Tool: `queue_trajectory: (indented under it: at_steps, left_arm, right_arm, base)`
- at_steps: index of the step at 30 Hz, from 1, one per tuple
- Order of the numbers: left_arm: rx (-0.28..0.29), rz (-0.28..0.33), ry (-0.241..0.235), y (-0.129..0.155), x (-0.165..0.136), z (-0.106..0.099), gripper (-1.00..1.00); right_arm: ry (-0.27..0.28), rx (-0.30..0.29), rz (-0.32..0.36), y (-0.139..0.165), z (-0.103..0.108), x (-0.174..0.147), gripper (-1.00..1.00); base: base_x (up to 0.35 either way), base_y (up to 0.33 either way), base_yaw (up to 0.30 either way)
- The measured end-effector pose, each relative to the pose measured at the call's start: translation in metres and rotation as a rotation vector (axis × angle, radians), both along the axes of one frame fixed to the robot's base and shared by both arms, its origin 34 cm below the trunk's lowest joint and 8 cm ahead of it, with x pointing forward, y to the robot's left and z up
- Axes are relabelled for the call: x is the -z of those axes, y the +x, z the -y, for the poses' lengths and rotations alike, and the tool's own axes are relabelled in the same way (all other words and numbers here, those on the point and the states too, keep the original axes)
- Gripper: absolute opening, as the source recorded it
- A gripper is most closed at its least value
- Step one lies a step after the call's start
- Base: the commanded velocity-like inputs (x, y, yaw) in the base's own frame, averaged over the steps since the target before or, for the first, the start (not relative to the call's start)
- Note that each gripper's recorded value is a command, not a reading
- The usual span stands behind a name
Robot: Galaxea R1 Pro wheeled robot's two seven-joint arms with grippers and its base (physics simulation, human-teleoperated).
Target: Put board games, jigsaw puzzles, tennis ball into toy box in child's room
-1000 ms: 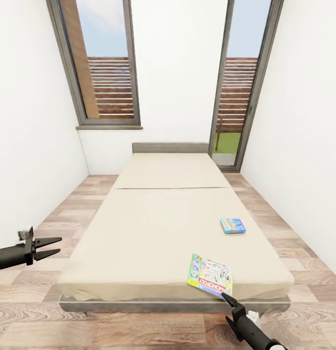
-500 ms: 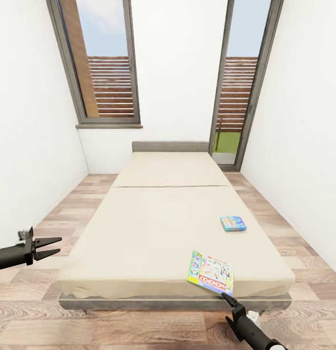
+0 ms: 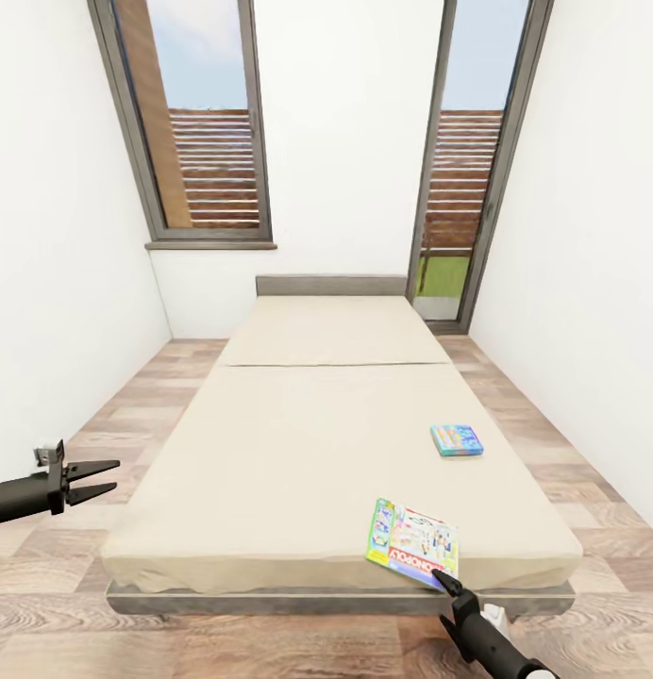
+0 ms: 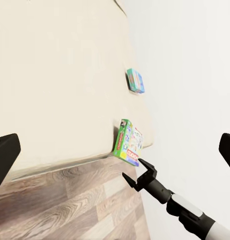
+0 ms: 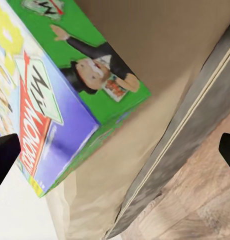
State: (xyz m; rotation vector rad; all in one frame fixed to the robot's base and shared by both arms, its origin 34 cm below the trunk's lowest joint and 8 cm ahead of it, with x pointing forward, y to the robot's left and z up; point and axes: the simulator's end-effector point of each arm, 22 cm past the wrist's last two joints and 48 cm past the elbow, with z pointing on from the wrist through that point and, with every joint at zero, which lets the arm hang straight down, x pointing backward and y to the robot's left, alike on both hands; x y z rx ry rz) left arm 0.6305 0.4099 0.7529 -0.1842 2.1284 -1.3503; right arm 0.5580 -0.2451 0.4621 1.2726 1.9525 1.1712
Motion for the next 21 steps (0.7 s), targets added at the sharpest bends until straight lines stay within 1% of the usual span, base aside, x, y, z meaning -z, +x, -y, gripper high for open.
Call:
queue_trajectory:
  at_steps: [11,17,21]
  left_arm:
    - [0.000,0.000,0.000,0.0001,0.0003,0.0001,1.00]
    - [0.001,-0.001,0.000,-0.0001,0.0003,0.0004,1.00]
    - [0.001,-0.001,0.001,0.0000,0.0005,0.0004,1.00]
  right_arm:
    - [0.000,0.001,-0.001,-0.0001,0.0004,0.0004,1.00]
    - [0.001,0.001,0.000,-0.0001,-0.0001,0.0001,1.00]
    - [0.005,0.004,0.001,0.0004,-0.0001,-0.0005,1.00]
  base:
    - [0.028,0.000,0.000]
    - [0.136,0.000,0.000]
    - [0.053,0.000,0.000]
